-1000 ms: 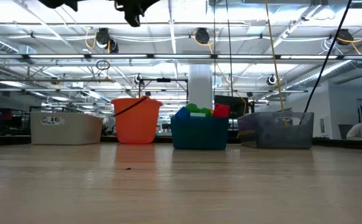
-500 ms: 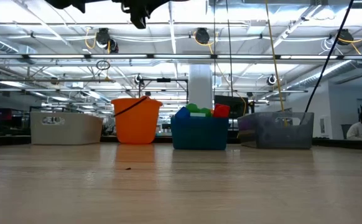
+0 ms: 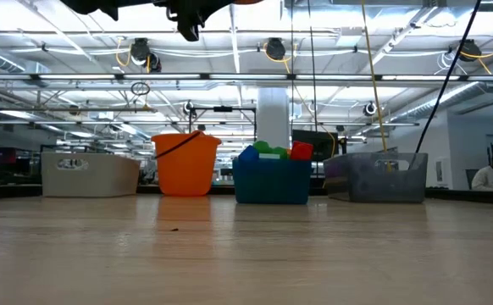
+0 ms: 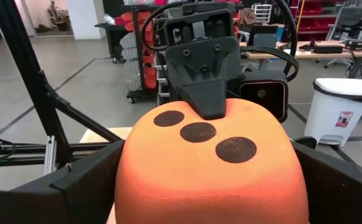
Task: Pick & Place Toys
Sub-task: Put the orange dice into the black bin
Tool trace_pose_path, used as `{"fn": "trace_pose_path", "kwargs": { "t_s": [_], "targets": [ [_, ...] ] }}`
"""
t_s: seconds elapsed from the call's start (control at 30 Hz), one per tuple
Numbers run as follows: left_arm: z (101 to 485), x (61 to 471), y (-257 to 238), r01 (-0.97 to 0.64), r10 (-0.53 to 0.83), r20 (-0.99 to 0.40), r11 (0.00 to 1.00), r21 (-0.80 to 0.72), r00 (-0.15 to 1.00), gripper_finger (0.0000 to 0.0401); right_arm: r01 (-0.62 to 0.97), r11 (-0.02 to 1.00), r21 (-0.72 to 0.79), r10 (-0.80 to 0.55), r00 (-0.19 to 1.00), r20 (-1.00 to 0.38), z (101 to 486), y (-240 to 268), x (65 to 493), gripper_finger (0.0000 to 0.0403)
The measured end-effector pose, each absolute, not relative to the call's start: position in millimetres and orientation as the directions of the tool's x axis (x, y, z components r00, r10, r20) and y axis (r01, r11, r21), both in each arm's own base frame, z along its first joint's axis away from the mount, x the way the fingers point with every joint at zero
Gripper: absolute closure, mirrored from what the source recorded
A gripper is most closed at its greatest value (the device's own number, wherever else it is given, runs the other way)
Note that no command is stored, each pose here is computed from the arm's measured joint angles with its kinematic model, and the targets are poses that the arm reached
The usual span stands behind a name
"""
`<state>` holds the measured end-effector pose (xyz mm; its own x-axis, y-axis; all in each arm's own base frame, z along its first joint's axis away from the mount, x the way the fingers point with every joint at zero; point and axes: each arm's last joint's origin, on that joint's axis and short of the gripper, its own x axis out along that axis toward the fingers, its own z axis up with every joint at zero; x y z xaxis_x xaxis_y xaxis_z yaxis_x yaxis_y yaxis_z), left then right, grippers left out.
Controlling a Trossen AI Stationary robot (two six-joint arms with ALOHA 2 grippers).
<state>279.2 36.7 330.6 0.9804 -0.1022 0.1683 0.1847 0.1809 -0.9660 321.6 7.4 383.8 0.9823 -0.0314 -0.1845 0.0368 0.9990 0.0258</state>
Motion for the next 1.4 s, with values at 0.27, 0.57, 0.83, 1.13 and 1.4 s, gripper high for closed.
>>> {"fn": "trace_pose_path", "kwargs": {
  "t_s": [0.27, 0.57, 0.83, 1.13, 1.4],
  "targets": [
    [330.5, 278.6, 40.0, 0.184, -0.11, 0.167, 0.179, -0.966, 0.98, 0.0049, 0.036, 0.999, 0.028, -0.03, 0.982, -0.187, 383.2, 7.5, 321.8, 0.0004],
    [330.8, 278.0, 42.4, 0.187, -0.118, 0.168, 0.176, -0.967, 0.979, 0.0049, 0.059, 0.998, -0.008, -0.059, 0.98, -0.19, 382.7, 7.0, 321.7, 0.0006],
    [330.8, 277.9, 42.4, 0.189, -0.127, 0.168, 0.181, -0.965, 0.978, 0.0024, 0.071, 0.997, -0.005, -0.07, 0.979, -0.19, 382.5, 6.0, 321.8, 0.0007],
    [331.0, 277.7, 42.4, 0.19, -0.125, 0.169, 0.188, -0.964, 0.978, 0.0016, 0.075, 0.997, -0.004, -0.074, 0.979, -0.19, 382.6, 5.7, 321.8, 0.0037],
    [333.6, 277.3, 43.6, 0.21, -0.086, 0.196, 0.22, -0.953, 0.977, 0.0014, 0.085, 0.996, -0.017, -0.086, 0.982, -0.168, 387.1, 4.8, 318.6, 0.004]
  ]
}}
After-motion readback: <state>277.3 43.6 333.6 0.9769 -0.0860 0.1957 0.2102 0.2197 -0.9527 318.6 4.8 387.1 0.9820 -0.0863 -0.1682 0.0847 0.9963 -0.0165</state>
